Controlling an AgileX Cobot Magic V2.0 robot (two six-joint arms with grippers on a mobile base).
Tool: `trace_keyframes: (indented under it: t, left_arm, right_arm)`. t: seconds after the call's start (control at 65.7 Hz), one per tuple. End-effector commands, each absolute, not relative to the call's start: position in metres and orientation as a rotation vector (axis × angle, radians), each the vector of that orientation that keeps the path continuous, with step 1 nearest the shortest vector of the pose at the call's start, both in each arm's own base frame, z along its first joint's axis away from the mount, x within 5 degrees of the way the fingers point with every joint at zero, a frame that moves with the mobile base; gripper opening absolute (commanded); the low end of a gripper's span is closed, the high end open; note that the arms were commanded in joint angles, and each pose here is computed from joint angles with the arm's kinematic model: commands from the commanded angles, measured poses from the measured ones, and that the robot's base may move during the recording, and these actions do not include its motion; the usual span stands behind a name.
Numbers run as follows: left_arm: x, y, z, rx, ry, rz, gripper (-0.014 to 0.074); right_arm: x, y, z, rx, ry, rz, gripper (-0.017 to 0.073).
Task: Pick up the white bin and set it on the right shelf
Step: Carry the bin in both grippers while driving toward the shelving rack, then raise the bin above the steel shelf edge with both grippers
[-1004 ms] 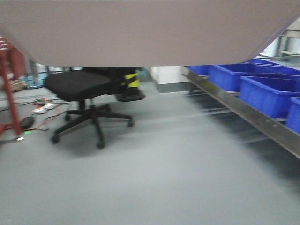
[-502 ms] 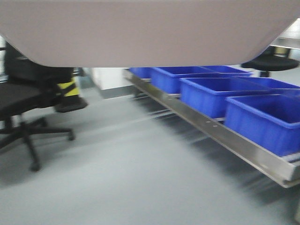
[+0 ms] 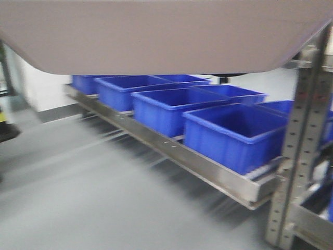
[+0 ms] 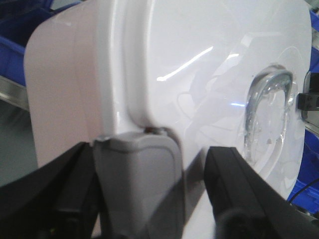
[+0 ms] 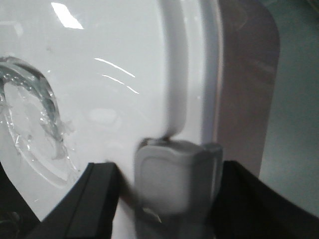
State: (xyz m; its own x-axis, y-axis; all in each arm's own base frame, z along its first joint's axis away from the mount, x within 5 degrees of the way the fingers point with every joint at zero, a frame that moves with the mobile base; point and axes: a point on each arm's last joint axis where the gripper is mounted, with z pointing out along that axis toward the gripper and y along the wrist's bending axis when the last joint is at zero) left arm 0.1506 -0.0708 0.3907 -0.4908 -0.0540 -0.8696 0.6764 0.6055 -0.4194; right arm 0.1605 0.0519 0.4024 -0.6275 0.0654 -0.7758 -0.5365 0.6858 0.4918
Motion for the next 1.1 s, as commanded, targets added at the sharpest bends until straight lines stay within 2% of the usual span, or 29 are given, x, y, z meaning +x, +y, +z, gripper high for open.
trace_keyframes:
  t: [0.0,1.08]
  left_arm:
    - [0.1291,-0.0846,0.4187,0.577,1.721,-1.252,0.0295]
    - [0.1293,-0.0845,0.4187,0.576,1.721,-1.251,0.0295]
  right_arm:
    - [0.1444,0.0676,0.4271,-0.441,1.927,1.198,0.0335]
    - [0.1444,0.0676,0.4271,-0.441,1.927,1.198,0.0335]
